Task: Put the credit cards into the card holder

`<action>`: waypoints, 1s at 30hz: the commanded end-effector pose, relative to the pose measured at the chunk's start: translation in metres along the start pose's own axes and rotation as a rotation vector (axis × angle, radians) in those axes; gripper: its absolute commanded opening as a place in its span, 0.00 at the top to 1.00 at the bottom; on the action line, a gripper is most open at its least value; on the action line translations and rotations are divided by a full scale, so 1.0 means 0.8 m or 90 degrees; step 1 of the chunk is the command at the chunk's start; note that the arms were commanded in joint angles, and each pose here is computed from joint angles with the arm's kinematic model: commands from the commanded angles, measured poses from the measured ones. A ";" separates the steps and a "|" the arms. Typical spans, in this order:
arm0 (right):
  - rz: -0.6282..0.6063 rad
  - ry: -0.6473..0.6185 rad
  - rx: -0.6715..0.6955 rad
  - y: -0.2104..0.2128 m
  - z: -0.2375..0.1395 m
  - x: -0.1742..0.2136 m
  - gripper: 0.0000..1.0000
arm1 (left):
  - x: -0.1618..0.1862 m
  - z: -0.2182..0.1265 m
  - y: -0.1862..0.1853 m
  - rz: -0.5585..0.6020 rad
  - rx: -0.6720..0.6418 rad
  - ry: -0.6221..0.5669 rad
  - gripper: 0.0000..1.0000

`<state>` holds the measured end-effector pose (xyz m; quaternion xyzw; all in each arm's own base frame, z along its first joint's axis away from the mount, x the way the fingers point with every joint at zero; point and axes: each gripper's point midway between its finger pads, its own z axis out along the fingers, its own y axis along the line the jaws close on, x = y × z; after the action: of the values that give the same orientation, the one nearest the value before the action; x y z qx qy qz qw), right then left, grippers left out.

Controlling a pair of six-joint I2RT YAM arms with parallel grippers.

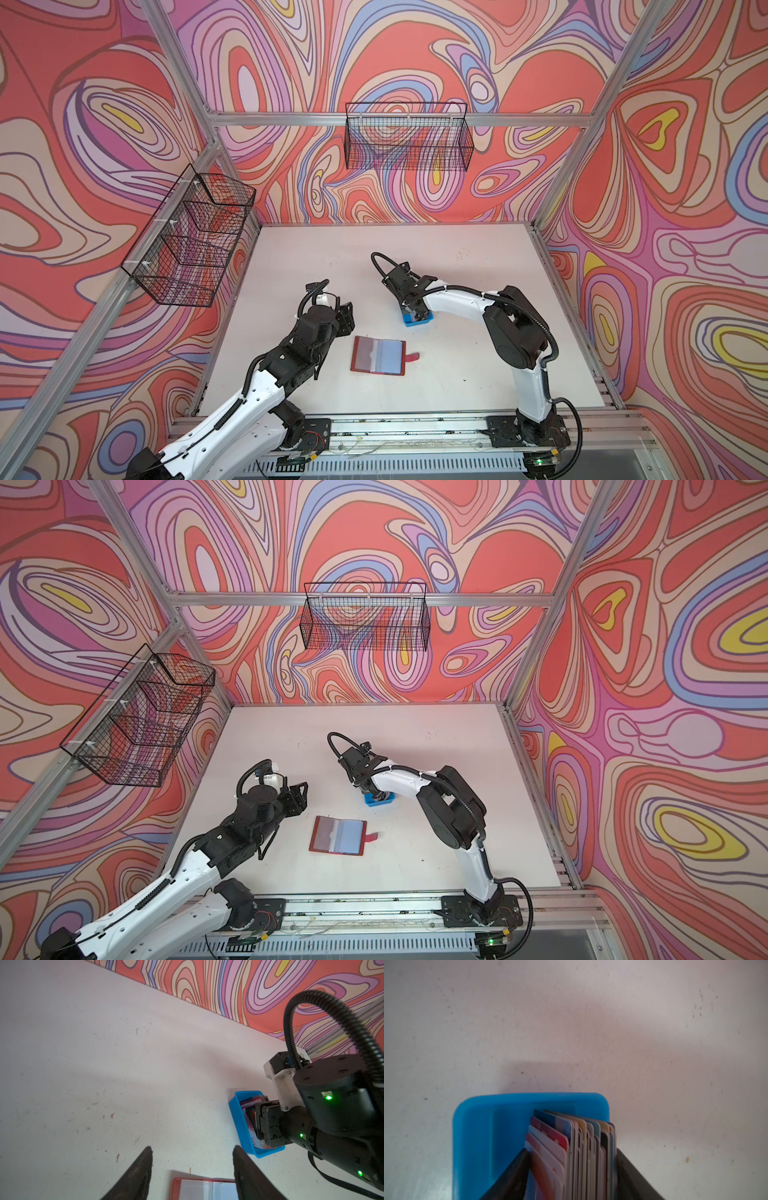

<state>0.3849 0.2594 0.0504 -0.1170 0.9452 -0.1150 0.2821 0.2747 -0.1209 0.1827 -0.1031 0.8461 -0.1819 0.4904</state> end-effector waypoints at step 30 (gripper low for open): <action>0.002 -0.020 -0.025 0.010 -0.028 -0.007 0.37 | -0.004 -0.002 0.001 0.008 -0.009 -0.001 0.36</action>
<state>0.3785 0.2681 0.0530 -0.1270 0.9449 -0.1069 0.2823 0.2748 -0.1209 0.1823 -0.1031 0.8464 -0.1813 0.4900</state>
